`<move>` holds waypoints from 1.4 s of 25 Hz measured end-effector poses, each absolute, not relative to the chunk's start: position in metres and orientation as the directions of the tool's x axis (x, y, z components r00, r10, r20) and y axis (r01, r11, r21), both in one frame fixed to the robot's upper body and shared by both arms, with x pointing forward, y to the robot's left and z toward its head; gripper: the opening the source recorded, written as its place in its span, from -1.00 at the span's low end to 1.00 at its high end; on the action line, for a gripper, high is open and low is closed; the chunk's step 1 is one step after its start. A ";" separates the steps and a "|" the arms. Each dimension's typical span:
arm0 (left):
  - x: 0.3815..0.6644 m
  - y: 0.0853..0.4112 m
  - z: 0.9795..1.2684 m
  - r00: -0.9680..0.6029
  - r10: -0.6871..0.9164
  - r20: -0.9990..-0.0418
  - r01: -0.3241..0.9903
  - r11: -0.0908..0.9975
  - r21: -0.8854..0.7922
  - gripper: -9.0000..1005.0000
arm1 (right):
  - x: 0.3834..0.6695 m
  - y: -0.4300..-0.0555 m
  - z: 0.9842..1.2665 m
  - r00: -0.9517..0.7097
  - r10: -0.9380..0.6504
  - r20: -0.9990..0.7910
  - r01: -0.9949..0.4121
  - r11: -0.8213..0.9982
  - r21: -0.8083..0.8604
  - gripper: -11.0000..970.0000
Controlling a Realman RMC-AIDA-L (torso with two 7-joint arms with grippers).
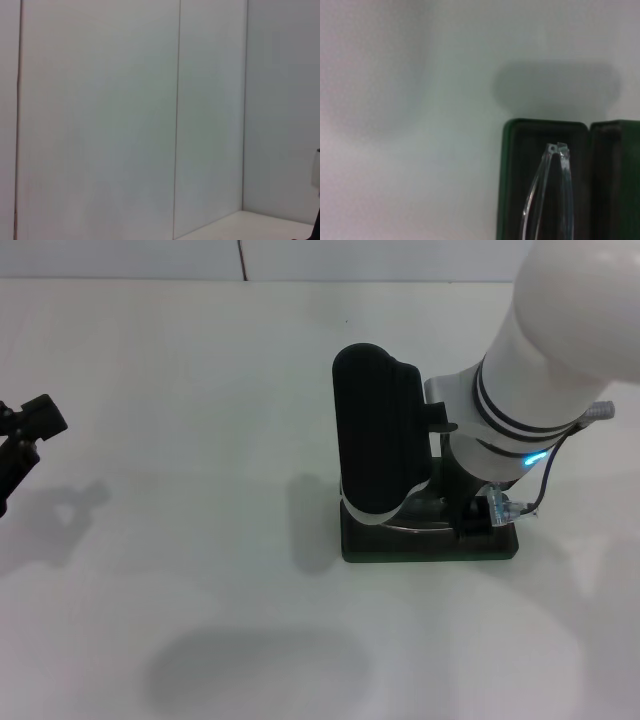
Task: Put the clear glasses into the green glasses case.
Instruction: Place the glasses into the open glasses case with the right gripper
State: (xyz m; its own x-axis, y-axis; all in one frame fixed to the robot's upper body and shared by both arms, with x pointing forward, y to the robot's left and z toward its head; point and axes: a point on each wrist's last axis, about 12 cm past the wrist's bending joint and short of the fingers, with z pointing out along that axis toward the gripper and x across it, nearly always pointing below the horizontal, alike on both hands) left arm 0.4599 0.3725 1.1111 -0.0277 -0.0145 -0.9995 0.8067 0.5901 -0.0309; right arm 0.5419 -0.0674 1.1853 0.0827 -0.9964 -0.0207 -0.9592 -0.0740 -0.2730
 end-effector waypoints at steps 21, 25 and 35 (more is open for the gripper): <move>0.457 0.373 1.108 -0.024 -0.025 -0.999 0.792 0.610 -0.034 -0.84 | 0.544 -0.064 1.174 0.110 -0.994 0.005 -0.940 -0.106 -0.324 -0.77; 0.456 0.373 1.108 -0.024 -0.025 -0.999 0.791 0.610 -0.034 -0.84 | 0.544 -0.063 1.171 0.122 -0.992 0.016 -0.932 -0.120 -0.343 -0.77; 0.455 0.372 1.106 -0.022 -0.025 -0.999 0.791 0.611 -0.033 -0.84 | 0.545 -0.062 1.169 0.127 -0.992 0.002 -0.927 -0.119 -0.355 -0.77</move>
